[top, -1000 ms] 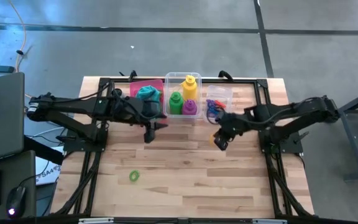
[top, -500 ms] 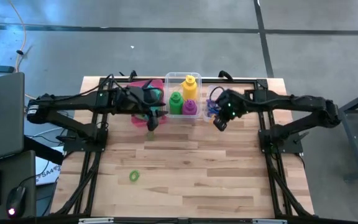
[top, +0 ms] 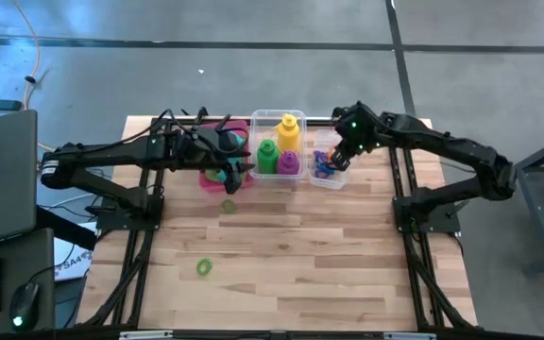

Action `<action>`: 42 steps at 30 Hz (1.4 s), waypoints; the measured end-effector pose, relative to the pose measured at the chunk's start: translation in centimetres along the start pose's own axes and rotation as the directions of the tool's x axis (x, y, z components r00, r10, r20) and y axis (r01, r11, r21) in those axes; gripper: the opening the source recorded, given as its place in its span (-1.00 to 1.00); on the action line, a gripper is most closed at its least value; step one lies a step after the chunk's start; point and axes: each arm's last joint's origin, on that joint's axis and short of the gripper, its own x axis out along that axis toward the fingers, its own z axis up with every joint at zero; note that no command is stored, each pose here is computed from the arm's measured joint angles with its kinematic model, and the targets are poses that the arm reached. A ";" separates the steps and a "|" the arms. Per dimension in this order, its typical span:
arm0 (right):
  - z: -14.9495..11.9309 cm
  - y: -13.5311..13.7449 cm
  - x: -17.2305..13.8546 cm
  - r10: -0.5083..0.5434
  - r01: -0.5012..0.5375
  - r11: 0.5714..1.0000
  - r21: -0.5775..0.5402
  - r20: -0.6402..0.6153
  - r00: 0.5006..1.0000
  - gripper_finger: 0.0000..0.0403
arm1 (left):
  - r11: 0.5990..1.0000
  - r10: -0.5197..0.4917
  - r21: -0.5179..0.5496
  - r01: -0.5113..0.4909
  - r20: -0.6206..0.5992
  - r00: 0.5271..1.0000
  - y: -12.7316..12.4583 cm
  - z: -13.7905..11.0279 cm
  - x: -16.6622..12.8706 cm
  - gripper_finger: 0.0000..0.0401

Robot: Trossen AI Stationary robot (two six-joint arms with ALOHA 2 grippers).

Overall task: Pick & Place Sports Items
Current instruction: Put the yellow spring keychain into the right transparent bin

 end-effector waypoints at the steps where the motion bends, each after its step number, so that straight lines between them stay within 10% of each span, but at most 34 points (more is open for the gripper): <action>1: 0.1 -0.4 0.0 -0.007 0.007 1.000 -0.003 0.008 1.000 -0.99 | 1.000 0.000 0.000 0.000 0.000 1.000 0.0 0.0 0.0 -0.12; 42: 1.1 -3.8 11.4 -0.041 0.009 0.991 -0.132 -0.242 0.969 -0.99 | 0.998 -0.017 -0.056 0.017 0.006 1.000 -0.3 0.0 -0.1 -0.12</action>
